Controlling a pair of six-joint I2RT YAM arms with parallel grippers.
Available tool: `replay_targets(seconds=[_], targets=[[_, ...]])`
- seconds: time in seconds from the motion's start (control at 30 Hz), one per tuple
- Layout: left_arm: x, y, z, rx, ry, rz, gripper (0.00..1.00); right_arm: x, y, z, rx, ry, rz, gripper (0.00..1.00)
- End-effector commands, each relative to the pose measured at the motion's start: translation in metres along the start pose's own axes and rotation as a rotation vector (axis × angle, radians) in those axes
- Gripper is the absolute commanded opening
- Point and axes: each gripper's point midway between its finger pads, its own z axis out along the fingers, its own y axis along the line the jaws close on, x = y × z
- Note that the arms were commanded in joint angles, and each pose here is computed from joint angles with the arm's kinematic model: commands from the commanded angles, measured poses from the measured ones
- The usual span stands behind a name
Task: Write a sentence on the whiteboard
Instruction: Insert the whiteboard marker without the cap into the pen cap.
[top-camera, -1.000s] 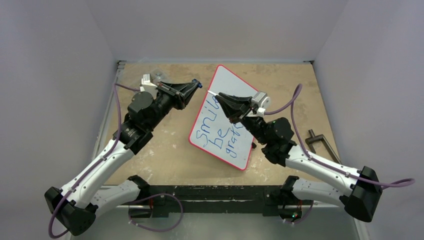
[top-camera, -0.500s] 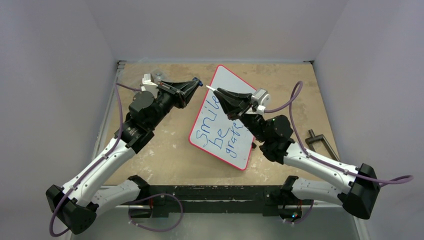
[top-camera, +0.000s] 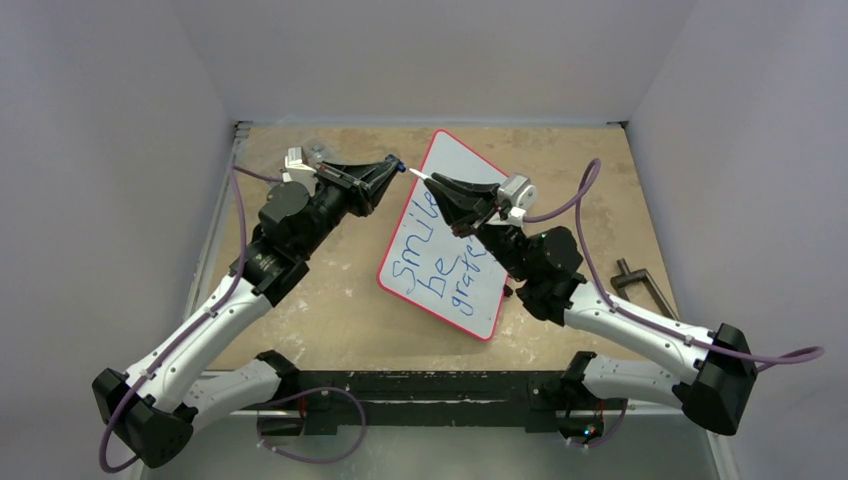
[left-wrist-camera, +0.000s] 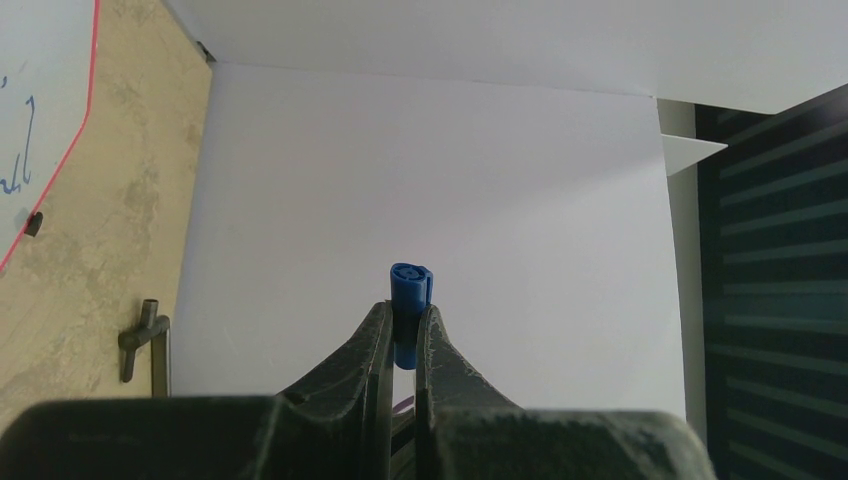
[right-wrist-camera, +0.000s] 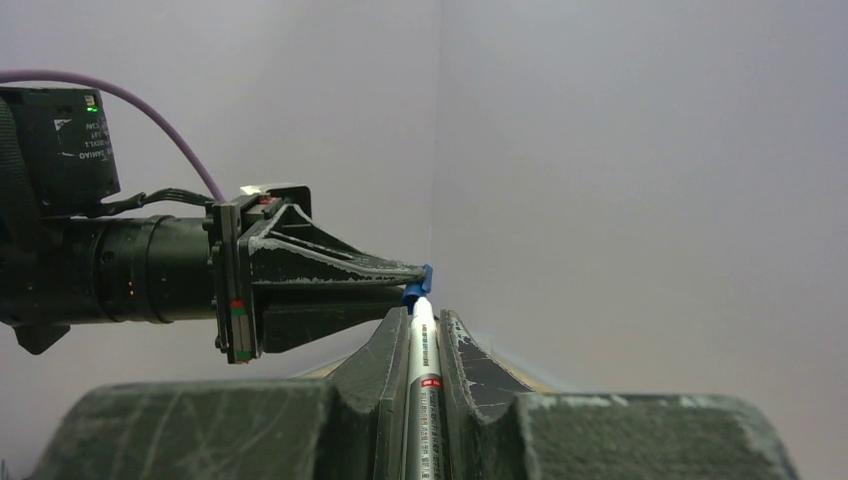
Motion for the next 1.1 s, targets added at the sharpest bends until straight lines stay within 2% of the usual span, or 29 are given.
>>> replay_targets(seconds=[0.0,1.07], targets=[[0.001,-0.016,0.000,0.050,0.000,-0.005,0.00,-0.030,0.002,0.009,-0.008,-0.079,-0.005,0.00],[0.005,-0.023,-0.001,0.069,0.021,-0.012,0.00,-0.012,-0.002,0.019,0.019,-0.049,-0.016,0.00]])
